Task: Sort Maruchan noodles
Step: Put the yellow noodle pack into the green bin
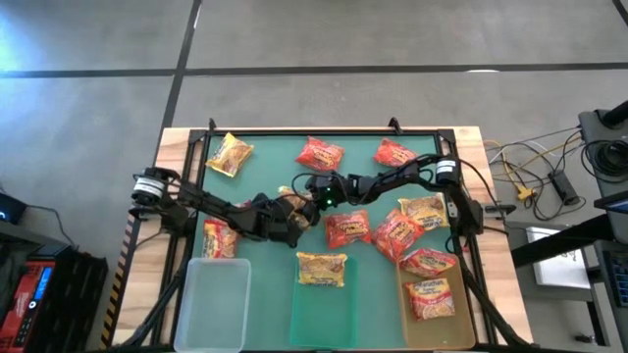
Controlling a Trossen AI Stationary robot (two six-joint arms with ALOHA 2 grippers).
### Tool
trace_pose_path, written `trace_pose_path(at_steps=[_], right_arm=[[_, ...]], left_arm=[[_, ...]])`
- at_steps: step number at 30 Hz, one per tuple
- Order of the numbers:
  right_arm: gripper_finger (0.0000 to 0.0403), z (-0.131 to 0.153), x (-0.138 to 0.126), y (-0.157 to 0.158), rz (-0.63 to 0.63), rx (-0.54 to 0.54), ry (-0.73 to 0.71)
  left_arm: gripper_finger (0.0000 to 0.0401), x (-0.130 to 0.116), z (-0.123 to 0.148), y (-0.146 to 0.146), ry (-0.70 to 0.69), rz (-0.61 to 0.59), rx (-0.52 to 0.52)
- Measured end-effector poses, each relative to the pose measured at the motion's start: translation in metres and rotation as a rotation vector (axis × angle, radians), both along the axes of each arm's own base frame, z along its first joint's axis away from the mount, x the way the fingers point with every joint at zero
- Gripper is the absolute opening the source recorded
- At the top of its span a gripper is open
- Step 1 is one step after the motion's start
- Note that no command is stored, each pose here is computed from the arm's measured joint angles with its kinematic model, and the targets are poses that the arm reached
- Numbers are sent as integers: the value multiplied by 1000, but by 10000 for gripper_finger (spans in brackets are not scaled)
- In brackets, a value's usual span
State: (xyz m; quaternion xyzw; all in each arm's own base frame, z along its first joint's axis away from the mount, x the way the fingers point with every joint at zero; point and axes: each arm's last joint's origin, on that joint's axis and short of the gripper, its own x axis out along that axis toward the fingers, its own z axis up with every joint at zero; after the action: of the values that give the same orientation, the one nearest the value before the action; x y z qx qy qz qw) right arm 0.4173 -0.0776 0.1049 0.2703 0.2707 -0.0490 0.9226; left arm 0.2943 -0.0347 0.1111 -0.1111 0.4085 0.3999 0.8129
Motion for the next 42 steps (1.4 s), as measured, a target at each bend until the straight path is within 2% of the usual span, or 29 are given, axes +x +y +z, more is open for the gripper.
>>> trace_pose_path(at_steps=[8,13,19,29,36,42], right_arm=[[153,0,-2,3,103,9,-7],[145,-1,-2,4,124,15,-3],[143,4,-5,-1,128,-9,-3],[136,41,-25,-11,133,-116,91],[135,55,-36,-7,153,-113,163],[135,92,-50,-1,157,-127,125]], left_arm=[[208,-4,12,-16,-54,-30,-55],[208,-9,22,-25,-85,-46,-87],[208,-20,34,-30,-104,2,-53],[208,-41,42,-38,-99,119,-38],[208,-47,42,-41,-120,169,-22],[208,-48,42,-40,-101,164,-1]])
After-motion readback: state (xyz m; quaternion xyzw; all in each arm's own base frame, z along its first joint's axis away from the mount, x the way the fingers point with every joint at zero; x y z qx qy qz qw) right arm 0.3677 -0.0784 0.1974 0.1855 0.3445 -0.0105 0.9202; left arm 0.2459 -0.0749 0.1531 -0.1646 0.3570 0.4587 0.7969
